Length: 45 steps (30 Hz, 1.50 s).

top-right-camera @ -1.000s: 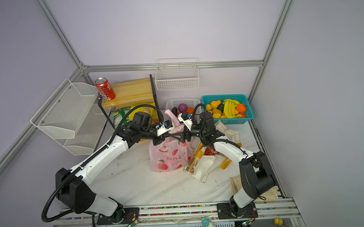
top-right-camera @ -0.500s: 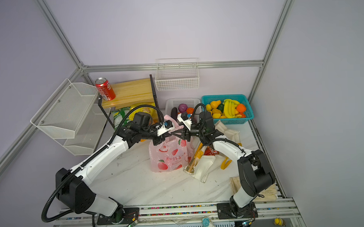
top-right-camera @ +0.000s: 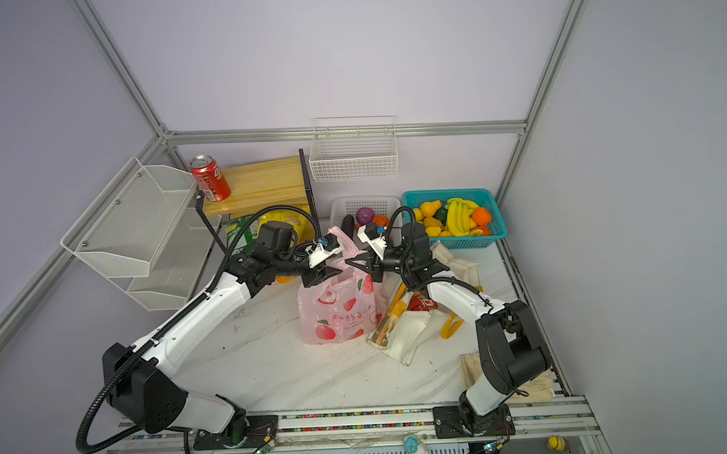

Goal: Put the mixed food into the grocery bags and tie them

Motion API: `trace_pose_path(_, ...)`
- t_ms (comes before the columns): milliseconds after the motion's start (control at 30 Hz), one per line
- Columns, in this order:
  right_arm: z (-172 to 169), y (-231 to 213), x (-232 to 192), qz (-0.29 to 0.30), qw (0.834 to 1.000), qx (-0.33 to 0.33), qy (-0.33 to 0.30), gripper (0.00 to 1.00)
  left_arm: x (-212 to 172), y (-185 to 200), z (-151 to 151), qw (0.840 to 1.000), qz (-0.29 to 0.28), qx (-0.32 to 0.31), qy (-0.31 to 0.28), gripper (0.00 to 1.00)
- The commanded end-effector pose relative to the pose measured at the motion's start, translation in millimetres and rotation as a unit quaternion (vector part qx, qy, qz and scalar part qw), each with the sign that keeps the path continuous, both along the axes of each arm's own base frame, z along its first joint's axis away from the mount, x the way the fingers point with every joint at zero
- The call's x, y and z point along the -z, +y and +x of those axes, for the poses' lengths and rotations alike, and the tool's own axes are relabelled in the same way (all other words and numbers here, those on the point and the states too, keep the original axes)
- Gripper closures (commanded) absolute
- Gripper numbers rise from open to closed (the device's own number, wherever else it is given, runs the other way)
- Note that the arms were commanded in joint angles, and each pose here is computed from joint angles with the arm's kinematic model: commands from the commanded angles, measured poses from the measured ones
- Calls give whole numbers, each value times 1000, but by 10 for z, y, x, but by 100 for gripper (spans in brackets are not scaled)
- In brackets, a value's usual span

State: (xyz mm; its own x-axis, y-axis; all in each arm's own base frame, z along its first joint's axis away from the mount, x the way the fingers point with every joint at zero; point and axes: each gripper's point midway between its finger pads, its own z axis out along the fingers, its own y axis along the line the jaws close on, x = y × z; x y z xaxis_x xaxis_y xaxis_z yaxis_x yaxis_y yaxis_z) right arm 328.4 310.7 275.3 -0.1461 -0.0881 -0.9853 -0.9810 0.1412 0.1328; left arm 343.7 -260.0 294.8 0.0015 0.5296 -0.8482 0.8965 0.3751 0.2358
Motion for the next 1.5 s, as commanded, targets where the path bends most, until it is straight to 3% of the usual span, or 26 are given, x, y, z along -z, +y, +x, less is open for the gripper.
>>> trace_pose_path(0,-76,-48,-110,10,1000,-1,-20,98,-741,-4,-89,992,-122,17,-38,31)
trace_pose_path(267,-112,-63,-86,12,1000,0,-16,99,-1083,-304,84,966,-243,56,64,24)
trace_pose_path(500,-112,-73,-38,10,1000,5,-11,99,-1254,-421,124,950,-291,80,78,27)
trace_pose_path(633,-104,-75,-5,6,1000,7,-9,99,-1265,-425,135,948,-299,81,79,38)
trace_pose_path(867,-28,-106,-44,5,999,38,-9,94,-1005,-338,167,960,-264,48,77,91)
trace_pose_path(933,16,-118,-36,4,999,52,-3,91,-942,-265,182,963,-259,29,70,100)
trace_pose_path(1467,181,-92,-129,53,992,83,77,88,-469,-115,-29,968,-245,5,56,100)
